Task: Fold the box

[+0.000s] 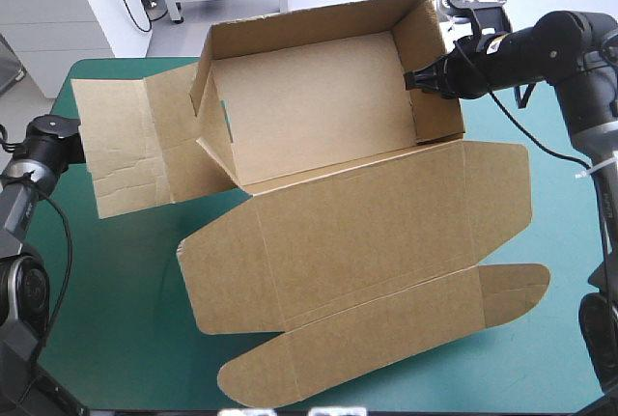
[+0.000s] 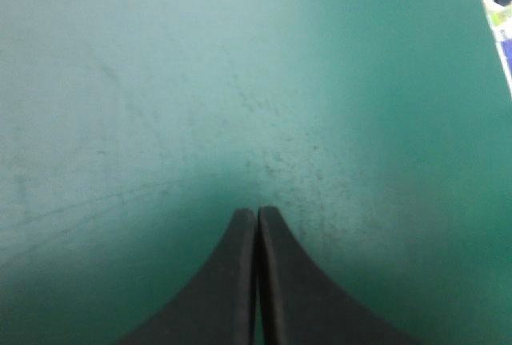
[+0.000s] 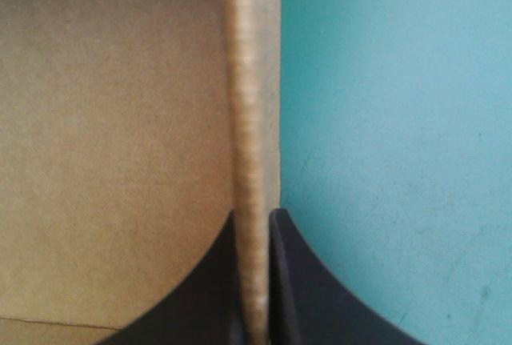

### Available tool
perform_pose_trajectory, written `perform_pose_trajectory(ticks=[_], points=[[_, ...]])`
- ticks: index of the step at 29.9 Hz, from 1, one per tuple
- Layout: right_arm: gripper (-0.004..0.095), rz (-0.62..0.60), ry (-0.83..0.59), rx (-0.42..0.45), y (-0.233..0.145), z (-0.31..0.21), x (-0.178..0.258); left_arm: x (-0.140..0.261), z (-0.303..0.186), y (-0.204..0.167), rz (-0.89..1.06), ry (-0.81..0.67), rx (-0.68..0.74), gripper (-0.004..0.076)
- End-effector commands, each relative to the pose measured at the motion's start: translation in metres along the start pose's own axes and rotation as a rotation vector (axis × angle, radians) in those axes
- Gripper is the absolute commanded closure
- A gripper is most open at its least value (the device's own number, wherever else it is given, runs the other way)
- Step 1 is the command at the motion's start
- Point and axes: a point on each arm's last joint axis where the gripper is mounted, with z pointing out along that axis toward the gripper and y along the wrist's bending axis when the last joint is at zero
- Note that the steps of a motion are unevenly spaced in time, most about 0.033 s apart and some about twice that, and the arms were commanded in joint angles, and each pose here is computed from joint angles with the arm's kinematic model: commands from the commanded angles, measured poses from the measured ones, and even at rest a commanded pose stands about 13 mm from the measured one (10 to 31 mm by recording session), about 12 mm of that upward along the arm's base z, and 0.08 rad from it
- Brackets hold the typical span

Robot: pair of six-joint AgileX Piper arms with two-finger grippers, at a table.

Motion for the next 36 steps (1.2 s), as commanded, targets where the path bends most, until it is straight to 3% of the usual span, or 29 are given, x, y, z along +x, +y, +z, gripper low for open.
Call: perform_pose_trajectory(ticks=[1, 7, 12, 36], points=[[0.0927, 0.007, -0.127, 0.042, 0.0, -0.017, -0.011, -0.011, -0.015, -0.038, -0.011, -0.091, 0.131, 0.0731], [0.0927, 0.007, -0.103, 0.093, -0.01, -0.002, -0.012, -0.007, -0.018, -0.067, -0.068, -0.038, 0.408, 0.0731], [0.0927, 0.011, -0.084, 0.098, -0.014, 0.008, -0.012, -0.003, -0.014, -0.086, -0.067, 0.001, 0.519, 0.0731], [0.0927, 0.023, -0.039, 0.128, -0.022, 0.027, -0.011, -0.007, -0.045, -0.124, 0.075, -0.068, 0.553, 0.072]])
